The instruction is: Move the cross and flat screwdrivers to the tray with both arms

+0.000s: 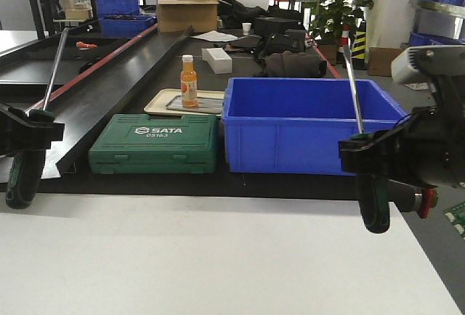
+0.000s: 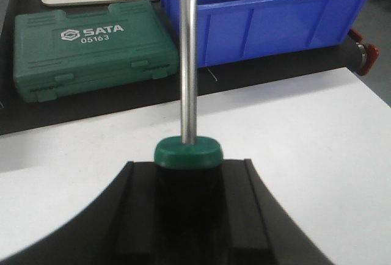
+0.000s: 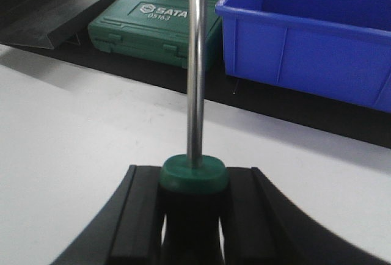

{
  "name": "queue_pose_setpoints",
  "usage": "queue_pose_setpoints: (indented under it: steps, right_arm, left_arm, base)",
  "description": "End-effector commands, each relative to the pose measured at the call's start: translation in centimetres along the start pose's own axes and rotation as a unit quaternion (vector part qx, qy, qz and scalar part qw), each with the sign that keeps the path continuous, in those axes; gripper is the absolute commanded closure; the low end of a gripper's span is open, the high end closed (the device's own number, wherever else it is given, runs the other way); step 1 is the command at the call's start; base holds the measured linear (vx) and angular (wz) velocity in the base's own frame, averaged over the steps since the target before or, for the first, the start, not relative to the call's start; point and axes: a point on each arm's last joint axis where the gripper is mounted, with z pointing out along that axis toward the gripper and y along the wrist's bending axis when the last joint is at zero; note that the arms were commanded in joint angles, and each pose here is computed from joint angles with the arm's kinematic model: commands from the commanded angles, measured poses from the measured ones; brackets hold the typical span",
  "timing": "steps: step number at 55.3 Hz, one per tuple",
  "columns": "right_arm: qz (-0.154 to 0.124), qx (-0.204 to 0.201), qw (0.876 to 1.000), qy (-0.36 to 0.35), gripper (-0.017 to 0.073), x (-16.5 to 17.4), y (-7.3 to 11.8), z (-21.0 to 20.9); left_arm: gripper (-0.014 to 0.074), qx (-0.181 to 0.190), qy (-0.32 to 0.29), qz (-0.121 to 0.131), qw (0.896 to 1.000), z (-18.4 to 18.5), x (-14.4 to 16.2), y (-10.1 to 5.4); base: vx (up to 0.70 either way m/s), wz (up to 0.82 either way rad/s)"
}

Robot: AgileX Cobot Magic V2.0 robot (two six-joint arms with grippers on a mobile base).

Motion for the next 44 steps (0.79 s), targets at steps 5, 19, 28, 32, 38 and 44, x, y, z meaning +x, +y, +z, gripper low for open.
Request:
queue_pose_setpoints:
  steps: [5,19,28,32,38,44]
  right_arm:
    - [0.019,0.049,0.993,-0.102,0.0567,-2.7,-1.6,-4.0]
    - [0.019,0.062,0.993,-0.102,0.0567,-2.7,-2.2,-4.9]
    - [0.021,0.061,0.994,-0.092,0.0567,-2.5,-2.2,-4.8]
    - [0.021,0.06,0.994,-0.09,0.0567,-2.5,-2.2,-4.8]
    - [0.021,0.06,0.994,-0.09,0.0567,-2.5,-2.2,-4.8]
    - [0.021,0.06,0.994,-0.09,0.0567,-2.5,-2.2,-4.8]
  left_arm:
    - [0.0594,0.002,-0.054,-0.004,0.999,-1.6,-1.6,-0.6]
    - [0.0594,0.003,-0.055,-0.005,0.998,-1.6,-1.6,-0.6]
    - [0.0594,0.007,-0.045,-0.005,0.999,-1.6,-1.4,-0.7]
    - [0.0594,0.008,-0.042,-0.004,0.999,-1.6,-1.4,-0.7]
    - [0.0594,0.008,-0.042,-0.004,0.999,-1.6,-1.4,-0.7]
    - [0.0594,0.008,-0.042,-0.004,0.999,-1.6,-1.4,-0.7]
  base:
    - [0.0,0.0]
    - [0.0,0.0]
    - [0.0,0.0]
    - [0.0,0.0]
    - [0.0,0.0]
    - [0.0,0.0]
